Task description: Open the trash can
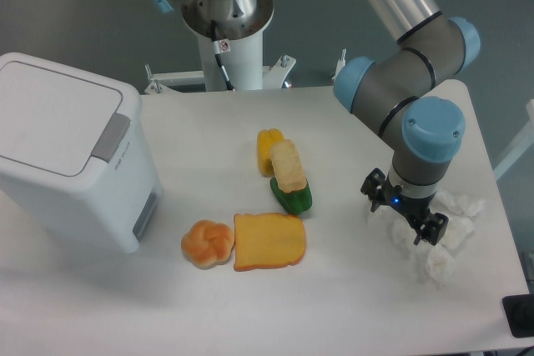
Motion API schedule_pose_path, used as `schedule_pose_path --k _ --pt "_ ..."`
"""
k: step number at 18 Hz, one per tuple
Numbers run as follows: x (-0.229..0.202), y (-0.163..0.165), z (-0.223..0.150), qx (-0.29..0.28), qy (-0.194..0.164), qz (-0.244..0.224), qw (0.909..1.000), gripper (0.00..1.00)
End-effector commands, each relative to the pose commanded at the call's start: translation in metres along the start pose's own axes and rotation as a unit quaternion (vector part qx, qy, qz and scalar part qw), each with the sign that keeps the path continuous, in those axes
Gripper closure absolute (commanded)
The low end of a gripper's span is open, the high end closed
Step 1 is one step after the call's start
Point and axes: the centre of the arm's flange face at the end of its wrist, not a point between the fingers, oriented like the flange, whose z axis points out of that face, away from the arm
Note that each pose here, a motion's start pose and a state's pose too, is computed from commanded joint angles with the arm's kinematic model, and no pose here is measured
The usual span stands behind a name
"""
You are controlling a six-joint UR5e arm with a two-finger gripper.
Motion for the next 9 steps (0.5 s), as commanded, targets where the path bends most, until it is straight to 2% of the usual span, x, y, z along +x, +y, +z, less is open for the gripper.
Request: schedule_pose_path --k 5,9 --pt "0.001 0.001 -0.002 0.005 -0.001 0.004 1.0 0.0" --pt "0.011 -0.004 0.009 0.011 0.003 -0.005 0.9999 0.0"
